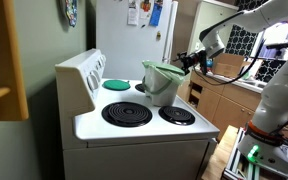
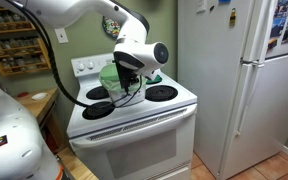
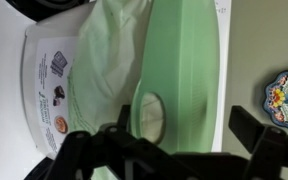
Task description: Open the white and green bin.
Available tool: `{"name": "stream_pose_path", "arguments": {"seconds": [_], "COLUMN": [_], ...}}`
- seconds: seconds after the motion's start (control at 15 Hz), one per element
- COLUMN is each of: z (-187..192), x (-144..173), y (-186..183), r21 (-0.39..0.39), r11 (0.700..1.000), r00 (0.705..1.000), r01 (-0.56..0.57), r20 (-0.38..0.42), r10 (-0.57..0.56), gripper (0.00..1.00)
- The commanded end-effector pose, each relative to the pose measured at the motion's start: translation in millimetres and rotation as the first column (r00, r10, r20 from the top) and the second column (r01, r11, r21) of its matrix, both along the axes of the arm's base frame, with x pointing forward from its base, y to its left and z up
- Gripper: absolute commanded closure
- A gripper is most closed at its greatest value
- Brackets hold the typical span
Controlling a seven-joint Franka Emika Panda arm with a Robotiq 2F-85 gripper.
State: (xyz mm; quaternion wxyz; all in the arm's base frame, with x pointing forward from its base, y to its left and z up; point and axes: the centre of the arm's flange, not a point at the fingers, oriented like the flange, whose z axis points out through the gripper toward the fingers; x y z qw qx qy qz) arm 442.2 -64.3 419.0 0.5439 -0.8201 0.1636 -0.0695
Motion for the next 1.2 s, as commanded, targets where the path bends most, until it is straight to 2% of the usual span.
{"name": "stream_pose_path", "arguments": {"seconds": [0.0, 0.27, 0.4, 0.87, 1.13], "z": [6.5, 31.8, 40.9, 47.7, 66.6], "x": [-2.7, -7.0, -8.5, -9.0, -3.6], "y": [0.6, 5.6, 6.6, 6.6, 14.8], "r21": [0.045, 0.053, 0.029, -0.013, -0.009], "r11": [0.999, 0.998, 0.999, 0.999, 0.999], "r00": [0.999, 0.997, 0.996, 0.996, 0.99], "r01": [-0.004, -0.035, -0.045, -0.046, -0.049], "r20": [0.044, 0.075, 0.078, 0.081, 0.129], "r10": [0.002, 0.031, 0.042, 0.047, 0.049], "gripper": [0.0, 0.0, 0.0, 0.0, 0.0]}}
